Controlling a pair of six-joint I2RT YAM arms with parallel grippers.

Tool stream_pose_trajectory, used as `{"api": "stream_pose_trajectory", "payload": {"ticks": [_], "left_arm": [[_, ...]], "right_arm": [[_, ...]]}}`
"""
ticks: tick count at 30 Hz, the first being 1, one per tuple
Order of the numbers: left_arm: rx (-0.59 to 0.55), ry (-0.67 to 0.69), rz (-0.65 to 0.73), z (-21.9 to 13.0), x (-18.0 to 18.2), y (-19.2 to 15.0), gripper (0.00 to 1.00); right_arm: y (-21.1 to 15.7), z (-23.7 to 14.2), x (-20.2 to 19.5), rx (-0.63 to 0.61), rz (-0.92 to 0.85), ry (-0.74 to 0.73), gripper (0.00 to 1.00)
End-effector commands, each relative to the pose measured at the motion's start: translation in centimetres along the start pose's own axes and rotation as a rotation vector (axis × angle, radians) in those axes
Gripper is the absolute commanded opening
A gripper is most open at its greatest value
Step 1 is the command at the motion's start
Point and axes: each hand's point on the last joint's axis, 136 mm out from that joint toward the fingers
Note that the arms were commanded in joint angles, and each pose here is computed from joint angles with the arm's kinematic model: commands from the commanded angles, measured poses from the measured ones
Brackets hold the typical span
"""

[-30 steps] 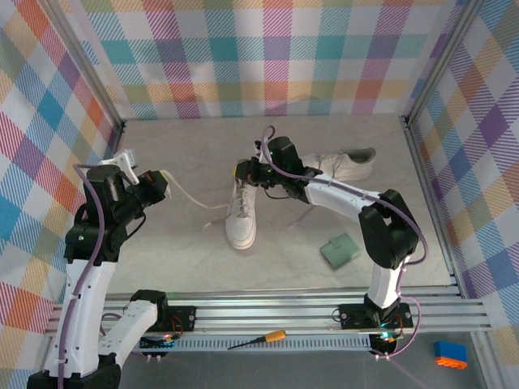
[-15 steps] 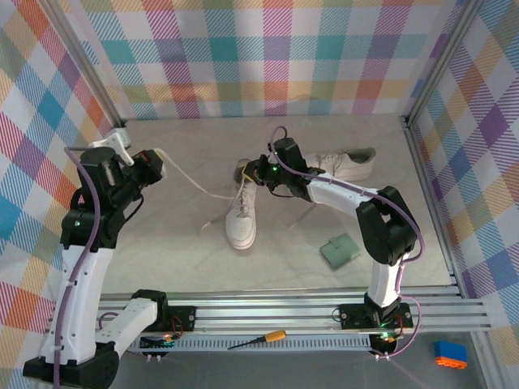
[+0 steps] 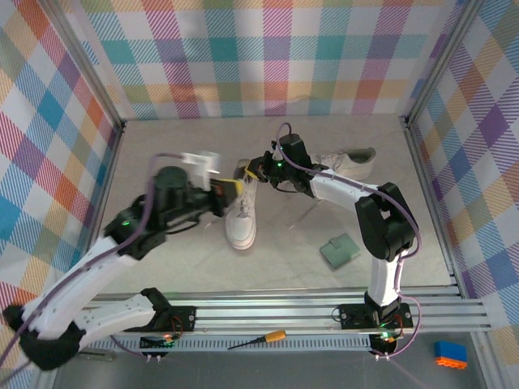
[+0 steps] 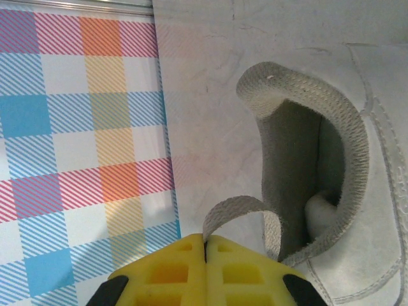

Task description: Tie the shoes

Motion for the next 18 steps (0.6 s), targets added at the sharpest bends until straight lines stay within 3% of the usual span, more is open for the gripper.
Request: {"api": "stream_pose_trajectory", "payload": {"ticks": [1,3,5,7,11,16,18], "left_arm": [[0.006,0.093,0.067,2.2,1.1,-0.8,0.28],[-0.032,0.135,0.084,1.4,2.0,-0.5,0.54],[-0.065,0.169,0.097,0.5,2.8,-0.1,0.64],[-0.084,0.241,0.099,-0.1,4.4,0.1,0.63],[-0.042,0.361,0.070,0.9,8.5,-1.2,0.48],[0.014,0.343,0.104,4.1,10.0,-3.3,0.38],[0.000,0.322,0.124,5.2,10.1,-3.7,0.38]], "right_arm": [[0.2,-0.3,1.6,0.017,-0.021,0.041,0.02],[0.2,-0.4,1.5,0.021,-0.024,0.037,0.02],[0.2,-0.4,1.4,0.023,-0.027,0.033,0.02],[0.1,-0.5,1.3,0.024,-0.029,0.032,0.02],[-0.2,-0.6,1.5,0.039,-0.033,0.039,0.02],[-0.9,-1.4,1.9,0.049,-0.028,0.053,0.04],[-1.1,-1.8,2.3,0.051,-0.013,0.080,0.04]]}}
Point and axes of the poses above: each hand's point on the last joint's axis, 136 mm out from that joint toward the fingers, its own z axis out along the fingers, its own x axis along the line the jaws close on, y = z × x, and after that the axes turned 1 degree about -z, right-handed
